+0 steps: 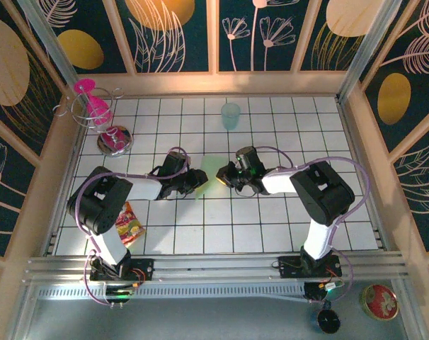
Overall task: Fold a paper plane with a square sheet of paper (pick it up from the middle)
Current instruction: Fold the wing for the fifth time at the center of the table.
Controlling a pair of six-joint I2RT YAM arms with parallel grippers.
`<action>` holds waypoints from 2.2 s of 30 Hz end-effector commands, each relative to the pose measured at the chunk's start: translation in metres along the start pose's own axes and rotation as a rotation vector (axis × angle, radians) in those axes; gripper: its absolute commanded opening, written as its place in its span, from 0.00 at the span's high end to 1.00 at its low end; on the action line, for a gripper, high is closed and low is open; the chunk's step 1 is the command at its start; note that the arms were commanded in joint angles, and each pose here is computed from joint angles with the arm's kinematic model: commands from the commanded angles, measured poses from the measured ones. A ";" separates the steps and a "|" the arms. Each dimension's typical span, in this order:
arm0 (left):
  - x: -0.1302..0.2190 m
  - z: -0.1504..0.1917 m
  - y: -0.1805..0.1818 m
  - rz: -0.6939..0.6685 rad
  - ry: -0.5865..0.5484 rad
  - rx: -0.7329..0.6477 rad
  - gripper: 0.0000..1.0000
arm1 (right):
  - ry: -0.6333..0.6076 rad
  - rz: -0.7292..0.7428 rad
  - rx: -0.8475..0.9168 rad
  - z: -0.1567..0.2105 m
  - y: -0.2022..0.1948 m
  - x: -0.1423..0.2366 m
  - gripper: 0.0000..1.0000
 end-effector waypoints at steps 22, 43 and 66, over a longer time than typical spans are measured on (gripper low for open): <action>0.012 0.003 -0.054 -0.122 -0.191 -0.721 0.47 | -0.123 -0.049 -0.120 -0.020 0.020 0.045 1.00; -0.024 0.016 -0.054 -0.218 -0.215 -0.979 0.54 | -0.055 -0.061 -0.172 -0.014 0.013 0.038 1.00; -0.020 0.021 -0.056 -0.168 -0.232 -1.008 0.65 | -0.057 -0.008 -0.200 -0.020 -0.003 0.038 1.00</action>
Point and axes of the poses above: each hand's point on the last joint's axis, 136 mm out from that joint toward the fingers, its own x axis back along the fingers, its own y axis along the line the jaws close on, z = x × y, the point moved 4 cm from there along x, back along the fingers, and after that the axes turned 5 degrees about -x, right-handed, at the moved point
